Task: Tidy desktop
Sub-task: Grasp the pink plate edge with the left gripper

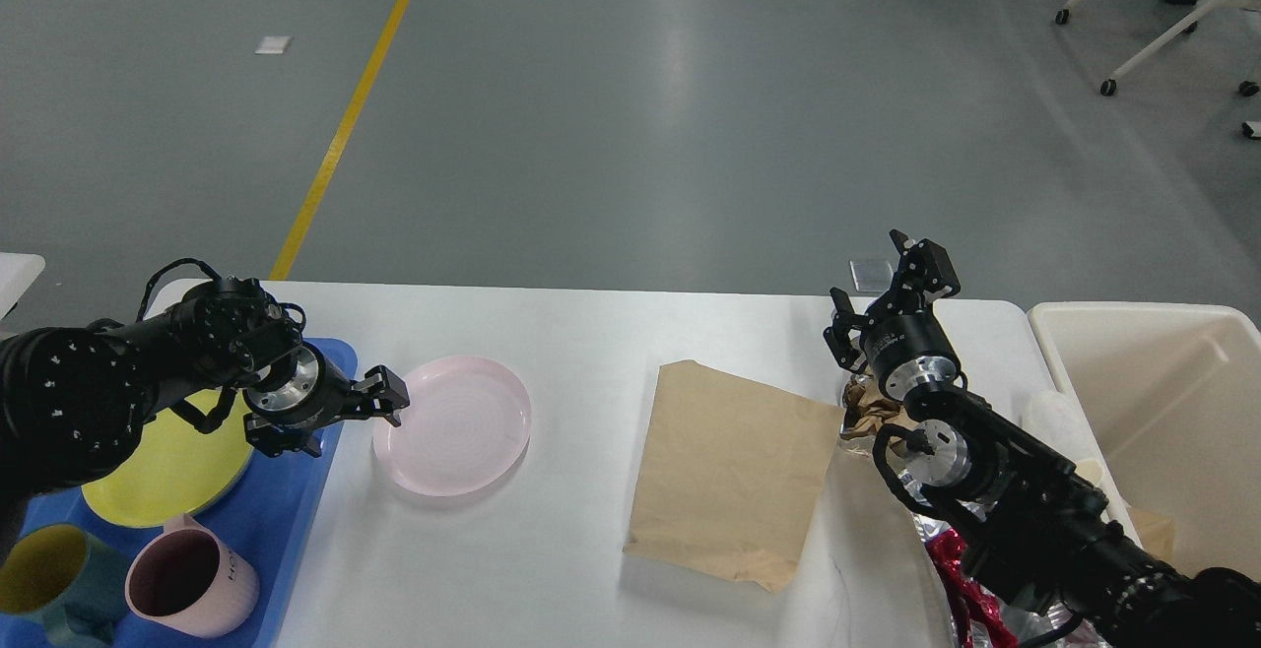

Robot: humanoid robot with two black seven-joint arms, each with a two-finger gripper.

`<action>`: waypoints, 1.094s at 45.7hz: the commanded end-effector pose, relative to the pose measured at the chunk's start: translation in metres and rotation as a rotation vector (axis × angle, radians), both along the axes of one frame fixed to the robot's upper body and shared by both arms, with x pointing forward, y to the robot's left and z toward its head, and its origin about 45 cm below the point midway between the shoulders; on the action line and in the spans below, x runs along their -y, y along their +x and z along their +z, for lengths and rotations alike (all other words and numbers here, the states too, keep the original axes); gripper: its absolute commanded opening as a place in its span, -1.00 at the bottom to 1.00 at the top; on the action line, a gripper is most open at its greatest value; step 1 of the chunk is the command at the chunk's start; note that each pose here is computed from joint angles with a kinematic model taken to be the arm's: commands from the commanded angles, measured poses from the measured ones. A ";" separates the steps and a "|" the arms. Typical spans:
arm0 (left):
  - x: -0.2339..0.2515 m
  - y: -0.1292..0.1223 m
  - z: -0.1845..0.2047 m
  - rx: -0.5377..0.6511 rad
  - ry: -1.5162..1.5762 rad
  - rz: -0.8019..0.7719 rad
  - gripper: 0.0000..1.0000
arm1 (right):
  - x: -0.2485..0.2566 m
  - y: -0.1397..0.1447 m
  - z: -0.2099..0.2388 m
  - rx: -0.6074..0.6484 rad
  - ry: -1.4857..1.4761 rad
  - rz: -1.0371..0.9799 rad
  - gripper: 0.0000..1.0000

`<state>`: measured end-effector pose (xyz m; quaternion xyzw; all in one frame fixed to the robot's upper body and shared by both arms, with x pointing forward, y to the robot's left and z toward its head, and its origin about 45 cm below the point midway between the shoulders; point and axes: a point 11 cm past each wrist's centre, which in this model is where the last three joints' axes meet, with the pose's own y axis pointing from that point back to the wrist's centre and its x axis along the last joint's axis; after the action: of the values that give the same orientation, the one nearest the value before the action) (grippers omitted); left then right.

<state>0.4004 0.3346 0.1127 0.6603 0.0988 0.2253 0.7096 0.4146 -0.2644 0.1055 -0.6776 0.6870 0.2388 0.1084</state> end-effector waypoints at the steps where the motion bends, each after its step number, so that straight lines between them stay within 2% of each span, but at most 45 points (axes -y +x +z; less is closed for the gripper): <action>1: 0.001 -0.001 -0.001 -0.007 -0.010 0.002 0.90 | 0.000 0.000 0.000 0.000 0.001 -0.001 1.00; 34: 0.015 -0.011 -0.022 0.002 -0.055 0.033 0.87 | 0.000 0.000 0.000 0.000 0.000 0.000 1.00; 41: 0.015 -0.011 -0.023 0.000 -0.057 0.032 0.72 | 0.000 0.000 0.000 0.000 0.001 -0.001 1.00; 45: 0.015 -0.013 -0.023 -0.017 -0.062 0.027 0.43 | 0.000 0.000 0.000 -0.002 0.000 0.001 1.00; 50: 0.016 -0.016 -0.024 -0.037 -0.070 0.023 0.17 | 0.000 0.000 0.000 -0.001 0.001 0.000 1.00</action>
<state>0.3873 0.3191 0.0899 0.6380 0.1210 0.2265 0.7260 0.4146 -0.2643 0.1055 -0.6777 0.6869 0.2390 0.1082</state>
